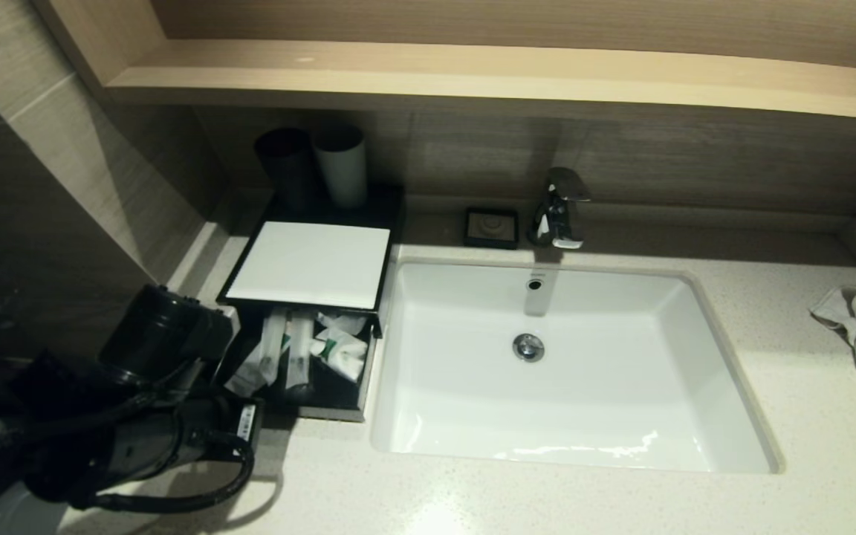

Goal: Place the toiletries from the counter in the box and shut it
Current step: Close the drawer

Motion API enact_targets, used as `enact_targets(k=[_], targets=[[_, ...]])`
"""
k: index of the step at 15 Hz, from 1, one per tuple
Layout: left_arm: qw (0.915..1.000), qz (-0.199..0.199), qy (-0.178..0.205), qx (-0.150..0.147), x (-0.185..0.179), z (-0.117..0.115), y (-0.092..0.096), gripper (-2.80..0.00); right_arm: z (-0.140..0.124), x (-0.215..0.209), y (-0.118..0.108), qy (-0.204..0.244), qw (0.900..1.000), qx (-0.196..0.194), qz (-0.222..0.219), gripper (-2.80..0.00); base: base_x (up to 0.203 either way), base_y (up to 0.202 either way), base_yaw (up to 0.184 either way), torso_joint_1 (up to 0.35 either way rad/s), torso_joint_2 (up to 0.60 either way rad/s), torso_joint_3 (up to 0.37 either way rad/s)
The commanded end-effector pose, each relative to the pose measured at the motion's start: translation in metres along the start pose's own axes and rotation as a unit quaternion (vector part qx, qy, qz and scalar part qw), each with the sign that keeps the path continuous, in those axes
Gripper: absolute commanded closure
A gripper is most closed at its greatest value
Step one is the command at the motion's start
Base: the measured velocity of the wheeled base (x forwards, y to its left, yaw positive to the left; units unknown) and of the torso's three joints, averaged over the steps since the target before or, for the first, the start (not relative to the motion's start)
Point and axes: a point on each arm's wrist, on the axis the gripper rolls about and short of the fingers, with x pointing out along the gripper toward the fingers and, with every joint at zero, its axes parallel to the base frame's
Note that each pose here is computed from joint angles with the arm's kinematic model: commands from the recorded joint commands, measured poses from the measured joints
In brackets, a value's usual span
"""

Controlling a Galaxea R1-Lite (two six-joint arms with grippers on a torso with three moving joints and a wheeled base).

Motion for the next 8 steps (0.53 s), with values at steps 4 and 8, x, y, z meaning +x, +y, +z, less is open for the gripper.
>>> enact_targets(k=[4, 8], targets=[[1.0000, 0.007, -0.001, -0.005, 0.006, 0.008, -0.001, 0.00, 0.000, 0.000, 0.000, 0.000, 1.000, 0.000, 0.000, 0.00, 0.000, 0.000, 0.000, 0.000, 0.00, 0.000], [0.9999, 0.007, -0.007, -0.009, 0.008, 0.014, -0.002, 0.00, 0.000, 0.000, 0.000, 0.000, 1.000, 0.000, 0.000, 0.00, 0.000, 0.000, 0.000, 0.000, 0.00, 0.000]])
